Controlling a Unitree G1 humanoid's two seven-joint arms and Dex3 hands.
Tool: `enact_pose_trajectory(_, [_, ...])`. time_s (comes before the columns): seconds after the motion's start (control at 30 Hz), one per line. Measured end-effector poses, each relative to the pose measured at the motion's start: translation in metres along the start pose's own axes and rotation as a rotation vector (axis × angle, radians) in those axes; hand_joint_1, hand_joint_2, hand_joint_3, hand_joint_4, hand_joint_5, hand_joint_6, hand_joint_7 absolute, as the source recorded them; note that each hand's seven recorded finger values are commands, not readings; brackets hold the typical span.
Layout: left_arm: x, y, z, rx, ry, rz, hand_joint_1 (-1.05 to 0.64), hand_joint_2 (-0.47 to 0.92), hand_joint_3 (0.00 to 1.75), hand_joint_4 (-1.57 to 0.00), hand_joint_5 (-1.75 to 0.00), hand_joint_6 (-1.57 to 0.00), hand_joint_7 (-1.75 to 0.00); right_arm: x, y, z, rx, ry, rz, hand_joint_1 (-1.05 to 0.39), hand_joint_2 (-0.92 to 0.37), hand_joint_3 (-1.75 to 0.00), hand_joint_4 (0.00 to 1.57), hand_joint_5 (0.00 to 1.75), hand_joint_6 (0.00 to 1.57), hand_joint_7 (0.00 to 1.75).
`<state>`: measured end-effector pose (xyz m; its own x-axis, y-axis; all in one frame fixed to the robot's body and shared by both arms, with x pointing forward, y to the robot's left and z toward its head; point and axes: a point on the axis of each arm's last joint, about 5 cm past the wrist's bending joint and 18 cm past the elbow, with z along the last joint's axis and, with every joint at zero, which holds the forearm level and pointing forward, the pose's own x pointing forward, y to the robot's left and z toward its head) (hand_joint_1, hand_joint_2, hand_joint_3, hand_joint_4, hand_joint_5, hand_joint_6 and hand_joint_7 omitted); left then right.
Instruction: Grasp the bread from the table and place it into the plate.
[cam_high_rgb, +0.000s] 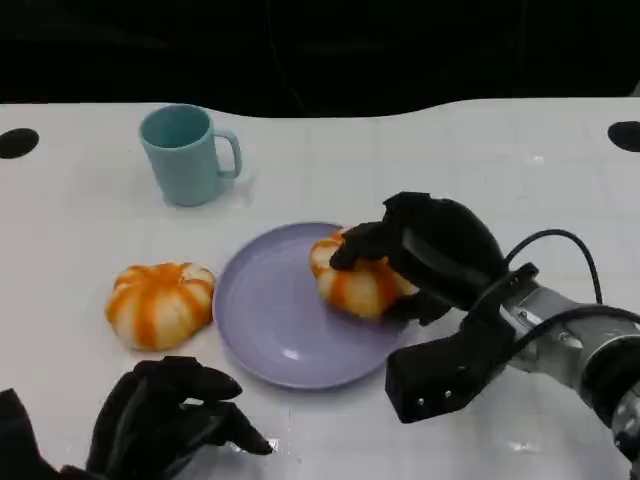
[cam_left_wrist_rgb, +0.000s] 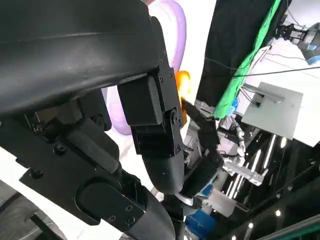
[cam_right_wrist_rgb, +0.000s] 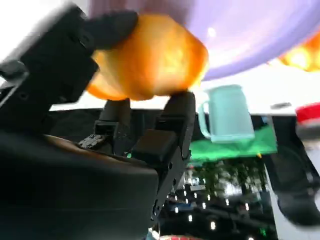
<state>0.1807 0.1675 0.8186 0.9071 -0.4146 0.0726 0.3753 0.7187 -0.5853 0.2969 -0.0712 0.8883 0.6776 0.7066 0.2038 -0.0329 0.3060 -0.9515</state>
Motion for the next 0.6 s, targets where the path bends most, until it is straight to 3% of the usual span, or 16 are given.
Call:
enact_pose_trajectory(0.23, [0.0,0.0,0.0,0.001,-0.003,-0.001,-1.0,0.66,0.0,-1.57,-0.46,-1.57,-0.2,0.002,-0.0025,-0.001,0.021,0.035,0.109,-0.65,-0.92,-0.24,0.2,0.13,0.28,0.0])
enact_pose_trajectory(0.43, [0.0,0.0,0.0,0.003,-0.003,-0.002,-1.0,0.66,0.0,-1.57,-0.46,-1.57,-0.2,0.006,-0.009,0.0,0.078,0.043,0.135,-0.72,-0.92,-0.32,0.13,0.11,0.19,0.0])
enact_pose_trajectory(0.6, [0.001,-0.001,0.0,0.007,-0.001,-0.003,-1.0,0.66,0.0,-1.57,-0.46,-1.57,-0.2,0.005,-0.018,-0.001,0.157,0.016,0.111,-0.75,-0.92,-0.33,0.12,0.13,0.16,0.0])
